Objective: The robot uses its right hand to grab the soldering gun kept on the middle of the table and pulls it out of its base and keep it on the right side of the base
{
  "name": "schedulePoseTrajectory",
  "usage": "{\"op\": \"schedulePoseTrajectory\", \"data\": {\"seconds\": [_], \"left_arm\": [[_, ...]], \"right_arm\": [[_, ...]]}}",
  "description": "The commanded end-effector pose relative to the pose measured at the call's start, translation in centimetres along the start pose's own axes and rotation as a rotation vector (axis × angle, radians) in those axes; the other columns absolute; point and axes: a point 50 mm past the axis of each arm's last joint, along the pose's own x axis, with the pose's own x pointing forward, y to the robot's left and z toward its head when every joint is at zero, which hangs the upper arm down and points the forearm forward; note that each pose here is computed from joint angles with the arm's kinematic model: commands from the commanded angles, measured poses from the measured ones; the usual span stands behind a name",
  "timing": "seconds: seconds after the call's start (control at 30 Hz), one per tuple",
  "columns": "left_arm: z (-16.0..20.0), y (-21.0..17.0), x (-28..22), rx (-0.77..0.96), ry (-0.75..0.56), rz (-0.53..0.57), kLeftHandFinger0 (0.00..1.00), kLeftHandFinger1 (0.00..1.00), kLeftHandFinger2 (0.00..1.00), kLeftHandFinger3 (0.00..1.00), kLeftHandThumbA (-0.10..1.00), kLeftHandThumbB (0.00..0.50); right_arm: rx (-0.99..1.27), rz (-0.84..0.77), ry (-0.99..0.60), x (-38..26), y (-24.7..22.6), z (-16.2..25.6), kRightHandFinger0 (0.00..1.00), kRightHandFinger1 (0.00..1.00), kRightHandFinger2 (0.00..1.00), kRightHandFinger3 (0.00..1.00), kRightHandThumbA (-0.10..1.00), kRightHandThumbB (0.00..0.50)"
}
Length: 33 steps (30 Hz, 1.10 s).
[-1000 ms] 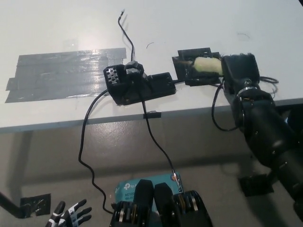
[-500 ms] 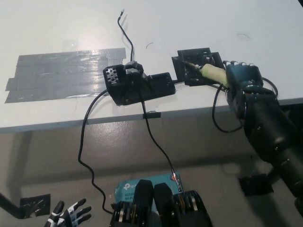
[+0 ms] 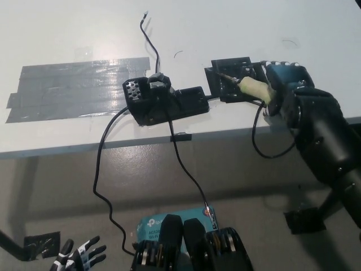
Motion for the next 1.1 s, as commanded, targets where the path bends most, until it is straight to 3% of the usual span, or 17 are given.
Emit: {"op": "schedulePoseTrajectory", "data": {"seconds": [0.0,0.13,0.17,0.23,0.27,0.37,0.4,0.43,0.5,0.53,0.57,0.6,0.67,0.7,0.73,0.9,1.07], "left_arm": [[0.2,0.4,-0.9,-0.020,-0.035,0.002,1.00,1.00,1.00,1.00,1.00,0.500],[0.2,0.5,-0.8,-0.029,-0.043,-0.003,1.00,1.00,1.00,1.00,1.00,0.500],[0.2,0.5,-0.8,-0.028,-0.046,-0.006,1.00,1.00,1.00,1.00,1.00,0.500],[0.3,0.5,-0.9,-0.023,-0.045,0.001,0.75,1.00,1.00,1.00,1.00,0.500],[0.4,0.5,-1.0,-0.019,-0.044,0.000,0.67,1.00,1.00,1.00,1.00,0.500],[0.4,0.5,-1.1,-0.008,-0.044,0.002,0.60,1.00,1.00,1.00,1.00,0.500],[0.6,0.6,-1.1,0.000,-0.050,0.014,0.72,1.00,1.00,1.00,1.00,0.500],[0.6,0.7,-1.1,0.002,-0.055,0.021,0.77,1.00,1.00,1.00,1.00,0.500],[0.8,0.8,-1.1,-0.001,-0.064,0.033,0.78,1.00,1.00,1.00,1.00,0.500],[0.8,0.8,-1.0,-0.001,-0.064,0.033,0.78,1.00,1.00,1.00,1.00,0.500],[0.9,0.8,-1.1,0.002,-0.069,0.043,0.76,0.99,1.00,1.00,1.00,0.500],[0.9,0.8,-1.2,0.011,-0.074,0.054,0.77,0.95,1.00,1.00,1.00,0.500],[0.7,0.7,-1.3,0.007,-0.080,0.071,0.77,0.86,1.00,1.00,1.00,0.500],[0.6,0.8,-1.4,0.004,-0.078,0.085,0.74,0.82,0.93,1.00,1.00,0.500],[0.5,0.6,-1.4,0.001,-0.081,0.127,0.62,0.70,0.77,0.98,1.00,0.500],[0.4,0.5,-1.1,-0.010,-0.117,0.193,0.30,0.37,0.40,0.61,1.00,0.496],[0.5,1.0,-1.3,0.020,-0.134,0.173,0.32,0.37,0.40,0.65,0.99,0.472]], "right_arm": [[0.110,-0.187,-0.192,-2.0,-4.7,0.0,1.00,1.00,1.00,1.00,0.99,0.487],[0.171,-0.286,-0.253,-3.4,-5.9,-0.1,1.00,1.00,1.00,1.00,0.96,0.467],[0.219,-0.314,-0.274,-4.1,-6.3,-0.2,0.93,1.00,1.00,1.00,0.91,0.445],[0.339,-0.422,-0.326,-6.4,-7.7,-0.5,0.91,1.00,1.00,1.00,0.90,0.401],[0.370,-0.484,-0.359,-7.4,-8.1,-0.7,0.80,1.00,1.00,1.00,0.84,0.360],[0.425,-0.536,-0.384,-8.7,-8.6,-1.0,0.61,1.00,1.00,1.00,0.82,0.344],[0.554,-0.623,-0.424,-12.2,-9.3,-1.6,0.43,0.67,1.00,1.00,0.67,0.238],[0.610,-0.638,-0.444,-13.7,-9.2,-2.1,0.24,0.41,0.94,1.00,0.56,0.199],[0.685,-0.658,-0.465,-16.6,-8.5,-3.1,0.09,0.21,0.75,1.00,0.49,0.178],[0.686,-0.658,-0.465,-16.6,-8.5,-3.1,0.08,0.19,0.73,1.00,0.48,0.179],[0.710,-0.660,-0.464,-18.1,-7.5,-4.1,0.14,0.20,0.62,1.00,0.35,0.139],[0.744,-0.663,-0.467,-19.3,-6.2,-5.1,0.16,0.22,0.59,1.00,0.26,0.134],[0.784,-0.660,-0.449,-20.1,-4.7,-6.2,0.10,0.15,0.56,1.00,0.18,0.143],[0.795,-0.647,-0.433,-20.5,-3.4,-7.2,0.15,0.21,0.56,1.00,0.19,0.139],[0.813,-0.623,-0.393,-21.0,-1.8,-8.7,0.13,0.19,0.54,1.00,0.17,0.131],[0.927,-0.526,-0.220,-22.4,4.4,-13.0,0.02,0.10,0.44,0.98,0.11,0.143],[0.986,-0.488,-0.039,-23.7,10.1,-17.2,0.06,0.14,0.41,0.94,0.00,0.142]]}}
